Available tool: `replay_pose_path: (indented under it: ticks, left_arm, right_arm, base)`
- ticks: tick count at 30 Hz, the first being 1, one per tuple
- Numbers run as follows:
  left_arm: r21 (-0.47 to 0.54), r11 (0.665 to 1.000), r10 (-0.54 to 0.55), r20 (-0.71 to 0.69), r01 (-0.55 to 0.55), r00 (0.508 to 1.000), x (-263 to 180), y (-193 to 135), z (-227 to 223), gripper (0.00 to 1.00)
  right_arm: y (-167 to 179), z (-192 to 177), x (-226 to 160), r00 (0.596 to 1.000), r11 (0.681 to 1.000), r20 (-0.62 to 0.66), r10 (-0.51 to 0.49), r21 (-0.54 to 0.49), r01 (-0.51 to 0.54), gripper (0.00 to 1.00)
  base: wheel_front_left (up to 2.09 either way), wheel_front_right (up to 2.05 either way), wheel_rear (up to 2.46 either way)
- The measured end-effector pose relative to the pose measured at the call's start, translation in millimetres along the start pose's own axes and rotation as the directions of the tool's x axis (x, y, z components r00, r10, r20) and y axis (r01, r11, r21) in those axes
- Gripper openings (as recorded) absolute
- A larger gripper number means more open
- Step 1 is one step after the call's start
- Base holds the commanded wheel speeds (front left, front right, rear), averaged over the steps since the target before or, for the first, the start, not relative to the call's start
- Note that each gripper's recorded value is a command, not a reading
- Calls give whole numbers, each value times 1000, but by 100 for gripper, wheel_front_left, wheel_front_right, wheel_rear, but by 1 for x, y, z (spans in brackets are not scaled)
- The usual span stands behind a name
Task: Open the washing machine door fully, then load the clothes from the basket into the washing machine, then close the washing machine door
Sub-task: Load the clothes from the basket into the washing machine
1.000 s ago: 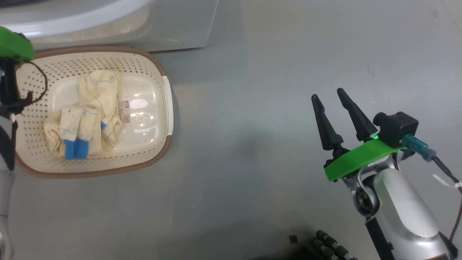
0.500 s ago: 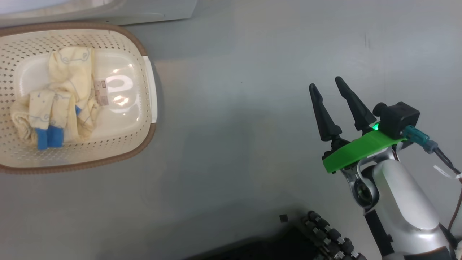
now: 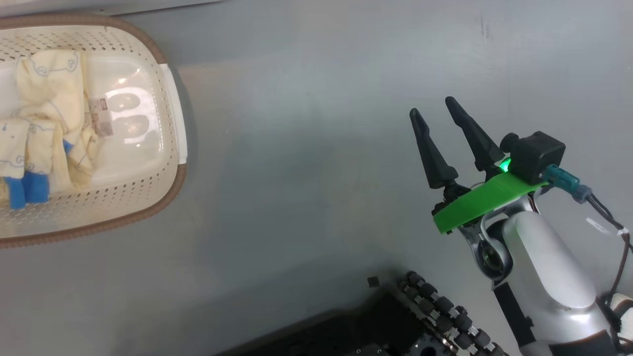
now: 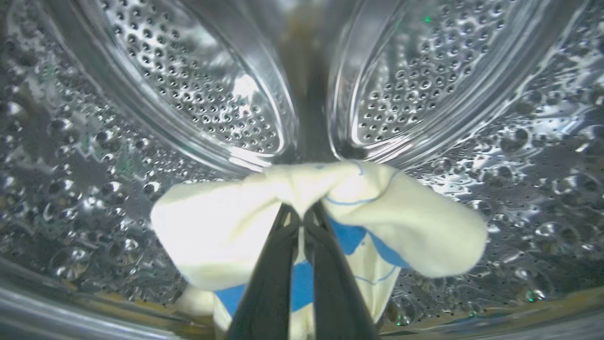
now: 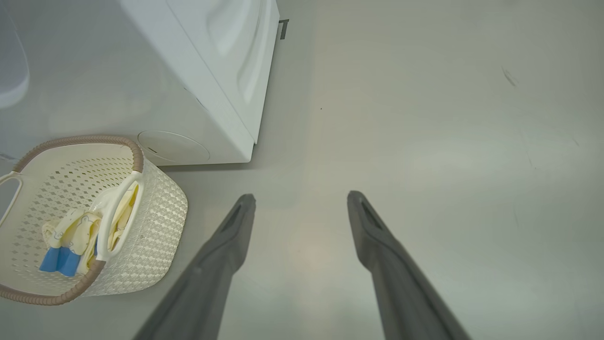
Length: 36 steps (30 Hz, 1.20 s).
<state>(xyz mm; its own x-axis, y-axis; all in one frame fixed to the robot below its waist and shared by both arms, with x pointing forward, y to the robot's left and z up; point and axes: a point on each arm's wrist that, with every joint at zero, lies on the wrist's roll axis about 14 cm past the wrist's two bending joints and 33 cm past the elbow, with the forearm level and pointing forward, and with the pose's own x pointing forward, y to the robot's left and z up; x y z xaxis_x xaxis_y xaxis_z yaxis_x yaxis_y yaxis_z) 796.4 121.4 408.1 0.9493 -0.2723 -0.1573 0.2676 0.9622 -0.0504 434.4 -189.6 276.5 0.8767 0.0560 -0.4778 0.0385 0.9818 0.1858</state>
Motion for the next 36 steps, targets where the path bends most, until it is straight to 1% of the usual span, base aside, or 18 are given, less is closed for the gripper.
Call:
replay_pose_path:
  ticks: [2, 4, 6, 7, 8, 13, 19, 21, 27, 30, 33, 36]
  left_arm:
    - [-7, 1000, 17, -14, -17, 1000, 0, 6, -6, 0]
    - [8, 1000, 18, -28, -17, 999, 1, 5, -11, 0]
    - [11, 1000, 21, -6, -21, 1000, 0, 6, -10, 0]
    - [12, 1000, 24, 12, -24, 1000, -1, 6, -7, 87]
    - [12, 999, 29, 23, -30, 999, -1, 8, -4, 100]
    - [22, 999, 44, 57, -45, 997, -8, 12, 9, 100]
    - [30, 1000, -1, 116, -3, 993, -19, -7, 34, 100]
    - [32, 999, -14, 122, 10, 992, -23, -11, 36, 100]
    - [25, 998, -60, 76, 58, 995, -55, -24, 19, 100]
    - [-11, 998, -62, 83, 64, 995, -73, -25, 23, 100]
    - [6, 996, -89, 80, 89, 993, -93, -31, 26, 100]
    - [-8, 994, -109, 93, 111, 990, -115, -38, 31, 100]
  right_arm:
    - [-2, 0, -1, 1000, 1000, 0, -5, -1, 5, 100]
    - [-2, 1, -2, 1000, 1000, 1, -7, -1, 7, 100]
    - [-3, 3, -2, 1000, 1000, 6, -11, 5, 11, 100]
    - [-3, 4, -3, 1000, 1000, 8, -11, 5, 11, 100]
    - [-3, 5, -3, 1000, 1000, 12, -10, 5, 10, 100]
    - [2, 11, -3, 1000, 1000, 26, 2, 7, -2, 100]
    - [11, 24, -3, 998, 1000, 60, 28, -2, -28, 100]
    - [12, 27, -3, 997, 999, 67, 31, -6, -31, 100]
    - [22, 44, -4, 992, 998, 110, 55, -17, -54, 100]
    - [26, 55, -7, 988, 998, 139, 63, -22, -61, 100]
    - [31, 58, -14, 987, 997, 146, 72, -24, -69, 100]
    - [38, 62, -21, 984, 996, 157, 87, -22, -85, 100]
  base:
    - [0, 0, 0]
    - [0, 0, 0]
    - [0, 0, 0]
    - [0, 0, 0]
    - [0, 0, 0]
    - [0, 0, 0]
    - [0, 0, 0]
    - [0, 0, 0]
    - [0, 0, 0]
    - [0, 0, 0]
    - [0, 0, 0]
    - [0, 0, 0]
